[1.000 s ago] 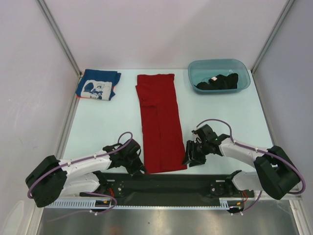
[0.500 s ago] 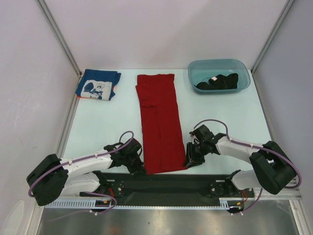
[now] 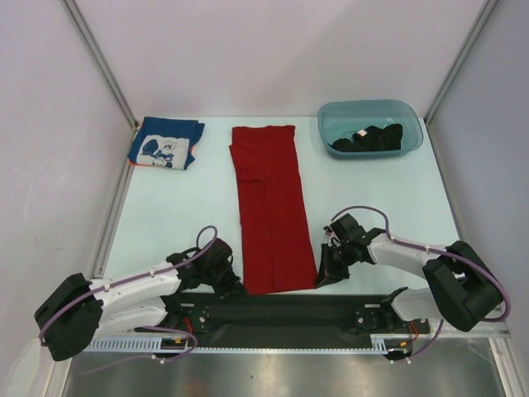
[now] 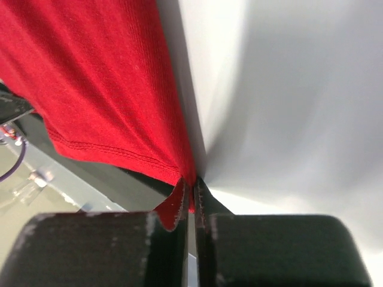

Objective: Fold and stack the t-shirts
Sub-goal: Fold the tshirt

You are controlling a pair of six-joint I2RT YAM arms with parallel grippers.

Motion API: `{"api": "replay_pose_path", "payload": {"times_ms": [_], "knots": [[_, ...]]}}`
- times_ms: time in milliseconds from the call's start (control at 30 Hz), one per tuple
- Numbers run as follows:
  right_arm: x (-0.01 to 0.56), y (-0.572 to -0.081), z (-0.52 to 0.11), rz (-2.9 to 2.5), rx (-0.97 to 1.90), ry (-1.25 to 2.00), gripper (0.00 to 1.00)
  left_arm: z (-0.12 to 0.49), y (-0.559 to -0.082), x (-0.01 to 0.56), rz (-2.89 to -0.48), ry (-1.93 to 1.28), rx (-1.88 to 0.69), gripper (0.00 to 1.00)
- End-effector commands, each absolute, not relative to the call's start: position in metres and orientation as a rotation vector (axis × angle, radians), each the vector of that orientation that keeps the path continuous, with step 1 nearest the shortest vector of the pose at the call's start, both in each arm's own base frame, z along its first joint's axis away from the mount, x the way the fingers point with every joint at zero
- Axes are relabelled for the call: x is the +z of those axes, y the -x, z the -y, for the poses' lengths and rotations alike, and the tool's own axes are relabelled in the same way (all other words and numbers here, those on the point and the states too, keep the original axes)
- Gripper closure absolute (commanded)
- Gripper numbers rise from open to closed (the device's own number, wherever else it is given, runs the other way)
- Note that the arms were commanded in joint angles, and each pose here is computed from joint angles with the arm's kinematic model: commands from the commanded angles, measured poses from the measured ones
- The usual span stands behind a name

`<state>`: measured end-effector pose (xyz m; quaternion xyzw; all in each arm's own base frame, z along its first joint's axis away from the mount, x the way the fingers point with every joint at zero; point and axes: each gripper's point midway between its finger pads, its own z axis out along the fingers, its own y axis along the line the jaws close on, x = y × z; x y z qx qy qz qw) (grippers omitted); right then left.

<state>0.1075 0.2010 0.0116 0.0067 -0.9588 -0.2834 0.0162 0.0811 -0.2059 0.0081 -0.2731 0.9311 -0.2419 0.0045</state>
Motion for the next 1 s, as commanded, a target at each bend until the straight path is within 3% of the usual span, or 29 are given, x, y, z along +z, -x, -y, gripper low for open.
{"api": "replay_pose_path", "payload": {"times_ms": [0, 33, 100, 200, 633, 867, 967], "knots": [[-0.017, -0.083, -0.172, 2.961, -0.694, 0.012, 0.94, 0.165, -0.066, -0.024, -2.920, 0.970, -0.508, 1.00], [-0.017, -0.084, -0.172, 2.954, -0.710, 0.019, 0.85, 0.165, -0.066, -0.024, -2.915, 0.976, -0.511, 0.99], [-0.014, -0.084, -0.174, 2.956, -0.735, 0.004, 0.82, 0.165, -0.066, -0.023, -2.909, 0.977, -0.520, 1.00], [-0.012, -0.087, -0.173, 2.952, -0.772, 0.024, 1.00, 0.162, -0.064, -0.023, -2.919, 0.969, -0.498, 1.00], [0.020, -0.086, -0.194, 2.956, -0.856, -0.091, 1.00, 0.161, -0.072, 0.012, -2.899, 0.767, -0.423, 1.00], [0.031, -0.086, -0.196, 2.957, -0.864, -0.101, 1.00, 0.172, -0.054, 0.006, -2.979, 0.747, -0.457, 1.00], [0.052, -0.104, -0.204, 3.001, -0.896, -0.128, 1.00, 0.176, -0.068, 0.021, -2.941, 0.666, -0.436, 1.00]]}}
